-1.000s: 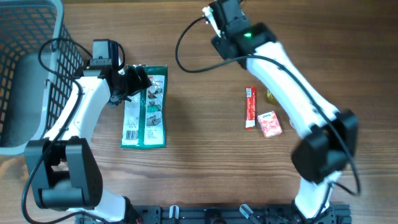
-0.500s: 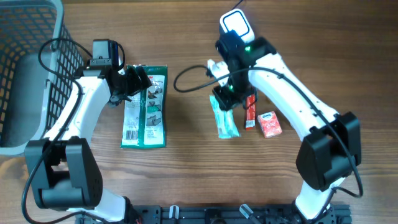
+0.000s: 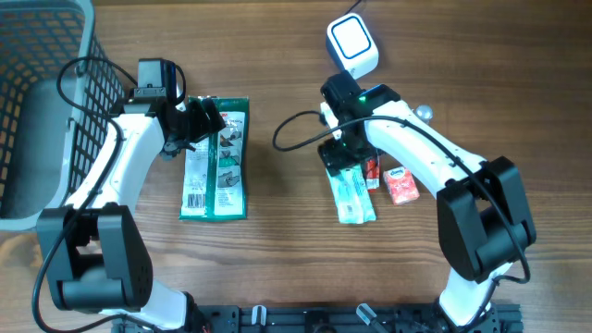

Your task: Scan the item barcode

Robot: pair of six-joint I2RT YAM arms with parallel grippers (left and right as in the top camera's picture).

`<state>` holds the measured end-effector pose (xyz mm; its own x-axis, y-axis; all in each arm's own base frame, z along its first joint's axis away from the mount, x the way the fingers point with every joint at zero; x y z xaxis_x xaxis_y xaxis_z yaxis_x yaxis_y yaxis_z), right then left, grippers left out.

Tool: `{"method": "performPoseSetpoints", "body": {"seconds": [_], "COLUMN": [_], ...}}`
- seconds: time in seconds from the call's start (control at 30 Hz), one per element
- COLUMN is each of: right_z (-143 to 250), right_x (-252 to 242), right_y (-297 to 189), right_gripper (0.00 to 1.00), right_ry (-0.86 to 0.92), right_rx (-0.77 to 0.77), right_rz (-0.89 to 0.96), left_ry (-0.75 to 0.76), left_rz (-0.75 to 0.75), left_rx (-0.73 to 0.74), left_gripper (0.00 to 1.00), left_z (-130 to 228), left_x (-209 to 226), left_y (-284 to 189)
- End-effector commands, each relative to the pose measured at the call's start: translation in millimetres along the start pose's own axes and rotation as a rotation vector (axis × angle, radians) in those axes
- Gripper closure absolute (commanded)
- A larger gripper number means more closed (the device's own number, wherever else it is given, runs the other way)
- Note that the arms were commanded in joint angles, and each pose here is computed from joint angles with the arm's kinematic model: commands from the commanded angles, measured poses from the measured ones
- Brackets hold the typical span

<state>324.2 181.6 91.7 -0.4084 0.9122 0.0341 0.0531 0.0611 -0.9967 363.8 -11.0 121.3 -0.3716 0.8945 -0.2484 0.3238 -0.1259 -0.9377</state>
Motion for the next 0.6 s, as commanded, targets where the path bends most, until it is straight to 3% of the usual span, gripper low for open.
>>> {"method": "performPoseSetpoints", "body": {"seconds": [0.0, 0.13, 0.17, 0.4, 0.57], "right_z": [-12, -17, -12, 22, 32], "right_x": [-10, 20, 35, 76, 97], "right_y": [2, -2, -1, 2, 3], "right_gripper": [0.25, 0.37, 0.47, 0.55, 0.57], "right_ry": [0.16, 0.245, 0.258, 0.243, 0.177], "right_rx": [-0.067, -0.063, -0.027, 0.126, 0.139], "right_rz": [0.089, -0.097, -0.17, -0.214, -0.198], "left_ry": [0.004, 0.004, 0.004, 0.004, 0.004], "left_rz": [0.008, 0.008, 0.009, 0.008, 0.008], "left_rx": [-0.023, -0.023, -0.023, -0.023, -0.023], "left_gripper": [0.0, 0.0, 0.0, 0.0, 0.0], "left_z": [-4, -4, -4, -4, -4], "left_x": [-2, -2, -2, -2, -2], "left_y": [-7, -7, -7, -7, -7]}}
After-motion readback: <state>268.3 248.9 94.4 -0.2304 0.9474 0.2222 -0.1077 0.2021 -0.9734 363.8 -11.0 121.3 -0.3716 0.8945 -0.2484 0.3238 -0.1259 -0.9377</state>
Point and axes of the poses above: each gripper's point midway between its finger pads, its own y axis out along the fingers, its own x axis along the line the jaws close on, z = x × y, the point moved 5 cm from there along -y, back along the fingers, and after that the axes turned 2 degrees about y, right-handed, at the moved point
